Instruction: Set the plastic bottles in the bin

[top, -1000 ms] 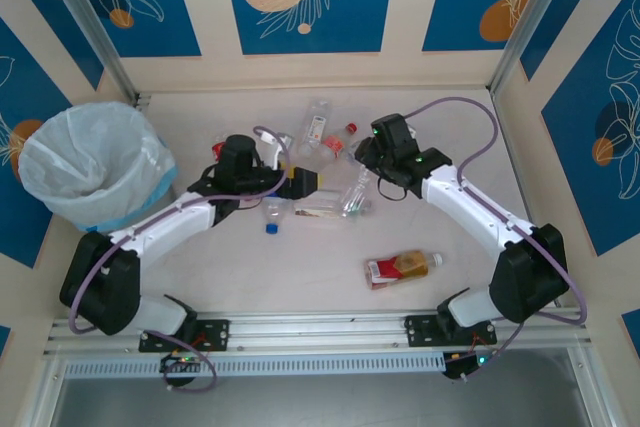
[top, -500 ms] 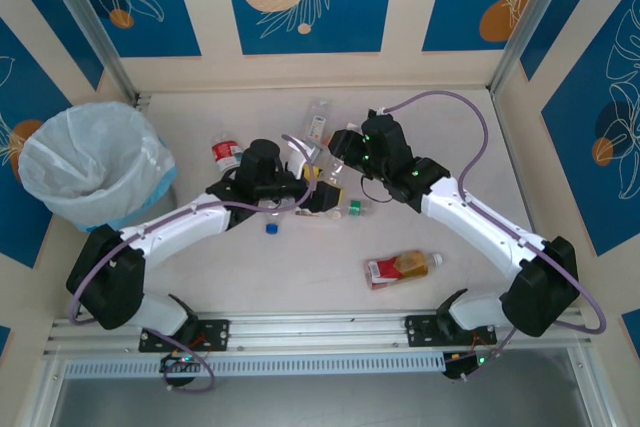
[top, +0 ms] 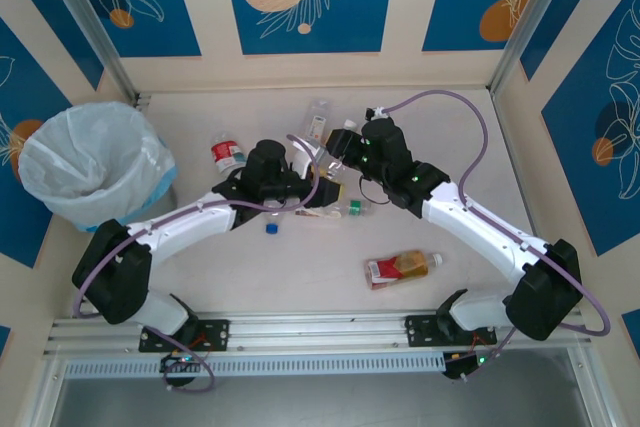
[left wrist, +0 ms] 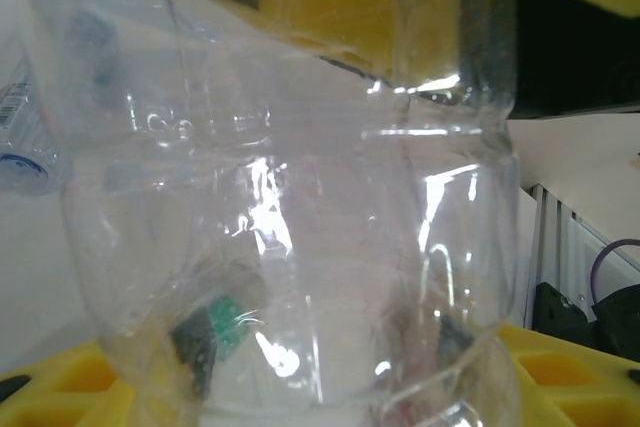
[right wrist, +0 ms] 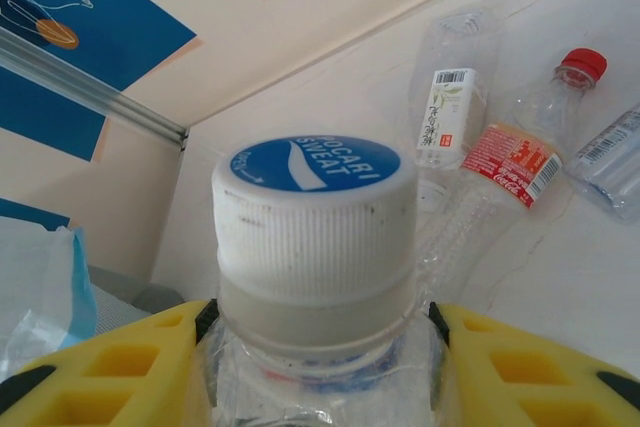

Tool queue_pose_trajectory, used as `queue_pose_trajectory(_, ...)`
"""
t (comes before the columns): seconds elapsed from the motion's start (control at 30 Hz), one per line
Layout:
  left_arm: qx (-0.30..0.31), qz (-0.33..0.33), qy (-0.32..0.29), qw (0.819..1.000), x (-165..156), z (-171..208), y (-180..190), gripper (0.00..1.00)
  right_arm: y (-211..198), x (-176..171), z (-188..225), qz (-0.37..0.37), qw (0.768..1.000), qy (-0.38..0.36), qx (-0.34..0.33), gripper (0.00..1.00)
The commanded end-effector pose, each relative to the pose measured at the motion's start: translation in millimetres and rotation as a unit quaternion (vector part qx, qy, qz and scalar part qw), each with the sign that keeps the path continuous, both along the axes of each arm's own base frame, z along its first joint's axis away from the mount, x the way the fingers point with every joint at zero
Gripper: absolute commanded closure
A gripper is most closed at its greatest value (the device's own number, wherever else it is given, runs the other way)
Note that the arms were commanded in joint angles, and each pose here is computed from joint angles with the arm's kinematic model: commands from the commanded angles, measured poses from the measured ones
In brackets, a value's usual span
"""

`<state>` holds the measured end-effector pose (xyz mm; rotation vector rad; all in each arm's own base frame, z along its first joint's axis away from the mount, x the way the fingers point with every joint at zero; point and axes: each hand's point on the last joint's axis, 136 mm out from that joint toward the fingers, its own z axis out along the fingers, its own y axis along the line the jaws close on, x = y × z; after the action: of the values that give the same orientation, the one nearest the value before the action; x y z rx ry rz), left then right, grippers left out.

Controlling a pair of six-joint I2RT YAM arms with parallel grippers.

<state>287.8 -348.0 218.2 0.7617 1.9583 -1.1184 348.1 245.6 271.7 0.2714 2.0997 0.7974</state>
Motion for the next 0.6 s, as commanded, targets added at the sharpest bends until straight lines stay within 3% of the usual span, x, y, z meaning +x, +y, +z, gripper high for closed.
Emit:
queue_pose_trajectory(0.0,-0.020,0.014,-0.021,0.999,12,19,-4,0.46,6,-9,12,0.017,1.000,-0.014,0.011,0.50)
queue_pose_trajectory(0.3,-0.010,0.019,-0.016,1.000,16,18,-3,0.51,-2,-17,10,0.036,0.999,-0.001,-0.020,0.10)
queue_pose_trajectory(0.47,-0.005,0.028,-0.009,1.000,19,12,-2,0.51,-27,-26,13,0.011,0.999,-0.006,-0.040,0.00)
queue_pose_trajectory(0.57,0.000,0.044,-0.011,0.999,24,10,2,0.51,-46,-32,19,-0.005,0.999,-0.021,-0.049,0.01)
